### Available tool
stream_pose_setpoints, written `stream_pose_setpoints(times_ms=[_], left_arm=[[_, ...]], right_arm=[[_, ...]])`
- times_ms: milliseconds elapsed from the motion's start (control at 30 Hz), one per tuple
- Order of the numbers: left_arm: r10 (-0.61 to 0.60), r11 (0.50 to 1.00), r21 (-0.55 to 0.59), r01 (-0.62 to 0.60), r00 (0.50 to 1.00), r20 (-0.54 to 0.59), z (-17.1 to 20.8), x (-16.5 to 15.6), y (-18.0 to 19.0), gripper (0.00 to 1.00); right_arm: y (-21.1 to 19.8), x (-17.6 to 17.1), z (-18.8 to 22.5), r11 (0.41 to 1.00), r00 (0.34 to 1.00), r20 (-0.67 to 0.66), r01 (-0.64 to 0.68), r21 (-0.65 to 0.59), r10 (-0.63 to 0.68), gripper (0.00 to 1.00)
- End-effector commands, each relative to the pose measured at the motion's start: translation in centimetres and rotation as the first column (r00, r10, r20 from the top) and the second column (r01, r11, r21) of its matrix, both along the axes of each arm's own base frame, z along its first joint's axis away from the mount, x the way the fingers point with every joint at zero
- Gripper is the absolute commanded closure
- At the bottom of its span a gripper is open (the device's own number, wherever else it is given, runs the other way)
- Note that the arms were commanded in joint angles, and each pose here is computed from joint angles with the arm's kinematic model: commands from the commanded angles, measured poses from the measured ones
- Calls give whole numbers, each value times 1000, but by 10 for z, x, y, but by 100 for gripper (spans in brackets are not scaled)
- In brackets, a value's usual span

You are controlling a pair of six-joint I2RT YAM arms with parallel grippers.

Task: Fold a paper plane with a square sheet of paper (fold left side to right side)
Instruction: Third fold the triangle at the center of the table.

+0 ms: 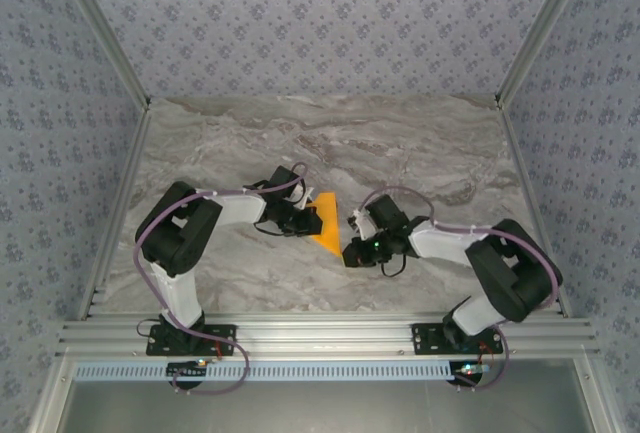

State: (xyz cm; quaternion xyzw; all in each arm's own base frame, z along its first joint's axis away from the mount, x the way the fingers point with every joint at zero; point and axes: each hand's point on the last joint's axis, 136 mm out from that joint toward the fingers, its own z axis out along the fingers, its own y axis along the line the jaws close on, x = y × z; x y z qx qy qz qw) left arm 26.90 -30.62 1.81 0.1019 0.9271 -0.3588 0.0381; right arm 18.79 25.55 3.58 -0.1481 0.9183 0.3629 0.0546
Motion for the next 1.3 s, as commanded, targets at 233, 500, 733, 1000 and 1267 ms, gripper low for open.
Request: stream_pose_setpoints(times_ms=[233,500,733,1000,1267], left_arm=[[15,997,77,-13,1000,-25,-15,-5,8,93],[10,998,70,-9,1000,-16,-11,-5,6,92],[6,1000,8,-6,1000,30,17,-6,2,89],[-23,997,-68,26,998,50,36,-31,-14,92],[-58,997,-50,59,998,12,15,-39,-34,94]], right_arm=[[22,35,13,996,996,-14,91,2,-91,100],[19,41,-17,988,990,-54,128,-85,-133,100],[-8,22,-48,965,983,-101,128,-230,-154,100],[-23,14,-65,943,981,-105,121,-310,-160,100],[-22,14,-68,941,982,-107,114,-318,-155,100]])
